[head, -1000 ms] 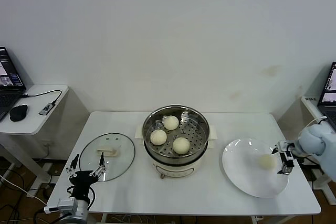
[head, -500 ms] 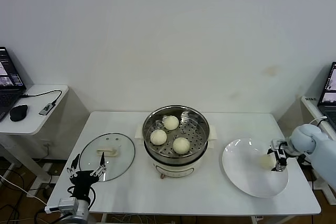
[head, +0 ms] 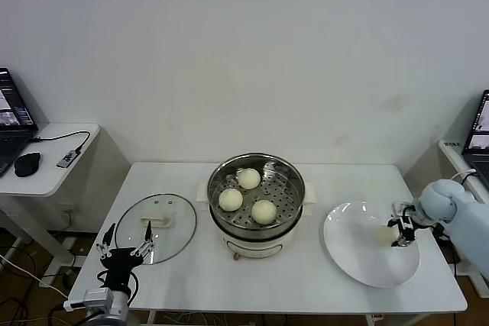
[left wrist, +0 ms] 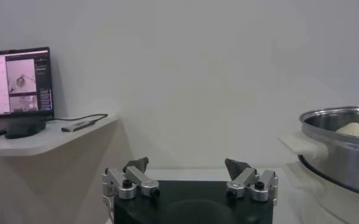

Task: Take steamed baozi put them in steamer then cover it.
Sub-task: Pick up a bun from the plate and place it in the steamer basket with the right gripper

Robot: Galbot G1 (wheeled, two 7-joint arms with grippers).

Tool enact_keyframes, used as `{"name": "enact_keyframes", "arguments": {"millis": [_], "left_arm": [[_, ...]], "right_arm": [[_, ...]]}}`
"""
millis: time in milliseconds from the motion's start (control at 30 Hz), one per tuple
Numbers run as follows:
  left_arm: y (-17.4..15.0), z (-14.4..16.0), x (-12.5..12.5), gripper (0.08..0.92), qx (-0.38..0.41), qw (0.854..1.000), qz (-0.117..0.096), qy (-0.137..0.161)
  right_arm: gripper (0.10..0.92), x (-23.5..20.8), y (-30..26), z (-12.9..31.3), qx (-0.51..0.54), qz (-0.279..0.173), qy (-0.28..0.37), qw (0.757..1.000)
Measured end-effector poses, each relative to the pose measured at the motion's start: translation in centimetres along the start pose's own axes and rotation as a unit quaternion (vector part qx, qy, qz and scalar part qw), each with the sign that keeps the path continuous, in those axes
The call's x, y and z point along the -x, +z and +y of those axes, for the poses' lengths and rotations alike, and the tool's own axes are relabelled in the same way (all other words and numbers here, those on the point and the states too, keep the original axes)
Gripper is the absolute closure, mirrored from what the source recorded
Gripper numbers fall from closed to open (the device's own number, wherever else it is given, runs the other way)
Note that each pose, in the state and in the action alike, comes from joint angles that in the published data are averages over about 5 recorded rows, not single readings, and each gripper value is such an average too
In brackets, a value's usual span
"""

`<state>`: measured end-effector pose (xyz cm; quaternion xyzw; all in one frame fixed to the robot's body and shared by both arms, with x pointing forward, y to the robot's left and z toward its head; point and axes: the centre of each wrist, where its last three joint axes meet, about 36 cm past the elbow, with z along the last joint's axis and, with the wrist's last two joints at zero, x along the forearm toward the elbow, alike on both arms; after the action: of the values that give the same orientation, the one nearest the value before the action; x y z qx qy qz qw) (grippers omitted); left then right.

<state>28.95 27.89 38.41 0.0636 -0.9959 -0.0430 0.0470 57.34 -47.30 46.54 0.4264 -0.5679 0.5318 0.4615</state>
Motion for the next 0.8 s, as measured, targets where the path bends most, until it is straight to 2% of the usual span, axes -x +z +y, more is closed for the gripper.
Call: {"name": "enact_keyframes", "arguments": {"millis": [300,567,800], "left_arm": [[0.0,-0.1,0.1,0.177,-0.001,1.000,0.000,0.002],[0.0,-0.3,0.3,0.177,-0.002,1.000,-0.001,0.008],[0.0,-0.3,0.4,0.177,-0.003,1.000,0.000,0.008]], "right_arm": [[0.462,-5.9,-1.1,-2.0,-0.004,-0.013,0.021,1.000],[0.462,-13.2,-5.1,-5.0,-0.007,-0.065,0.061,0.996],[0.460,-18.6,-11.3,-7.6,-0.016,-0.114,0.084,0.990]]}}
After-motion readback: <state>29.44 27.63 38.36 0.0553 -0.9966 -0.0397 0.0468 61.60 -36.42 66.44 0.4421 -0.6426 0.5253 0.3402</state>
